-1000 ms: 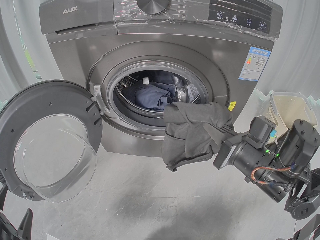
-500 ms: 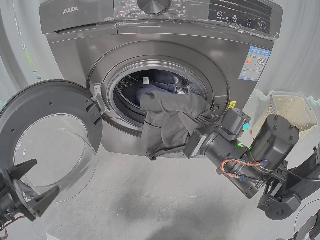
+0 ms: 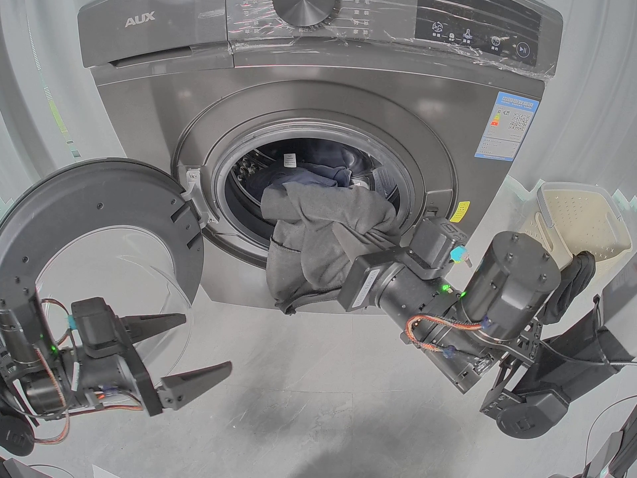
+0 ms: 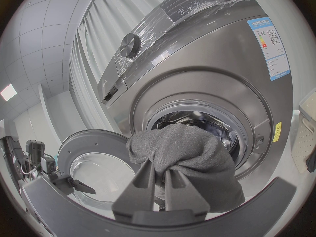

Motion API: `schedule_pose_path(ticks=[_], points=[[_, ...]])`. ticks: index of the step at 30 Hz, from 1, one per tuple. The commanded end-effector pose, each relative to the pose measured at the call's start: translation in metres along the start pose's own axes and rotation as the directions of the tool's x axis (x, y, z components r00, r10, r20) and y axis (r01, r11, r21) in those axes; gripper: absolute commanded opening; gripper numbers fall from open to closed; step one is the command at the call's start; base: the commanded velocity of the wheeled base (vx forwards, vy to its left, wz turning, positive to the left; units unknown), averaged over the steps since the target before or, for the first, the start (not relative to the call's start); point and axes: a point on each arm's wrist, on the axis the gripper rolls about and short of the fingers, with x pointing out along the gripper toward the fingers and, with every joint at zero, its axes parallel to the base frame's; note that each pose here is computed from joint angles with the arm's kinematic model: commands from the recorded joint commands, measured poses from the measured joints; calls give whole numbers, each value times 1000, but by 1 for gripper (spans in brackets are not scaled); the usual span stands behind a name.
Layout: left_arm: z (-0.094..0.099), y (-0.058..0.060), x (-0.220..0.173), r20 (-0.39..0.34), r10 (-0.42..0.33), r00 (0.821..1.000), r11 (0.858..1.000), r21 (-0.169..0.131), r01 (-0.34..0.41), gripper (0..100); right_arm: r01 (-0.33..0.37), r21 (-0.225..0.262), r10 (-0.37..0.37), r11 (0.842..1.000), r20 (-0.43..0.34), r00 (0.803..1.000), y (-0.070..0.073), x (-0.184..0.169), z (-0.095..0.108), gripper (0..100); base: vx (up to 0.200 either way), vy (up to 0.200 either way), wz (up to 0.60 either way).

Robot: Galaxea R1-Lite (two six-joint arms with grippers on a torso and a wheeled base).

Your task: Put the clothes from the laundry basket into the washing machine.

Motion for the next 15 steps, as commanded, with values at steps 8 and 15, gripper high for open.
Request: schedule_pose_path(ticks=[8,15], points=[[-29,16,80,-149,-63,987,995,-84,51,100,-4,3,4,1000,10,1000,1,1,-1,0,0,0,0],[-29,25,104,-134,-61,989,990,-135,43,100,-6,1,6,1000,8,1000,1,1,-2,0,0,0,0]])
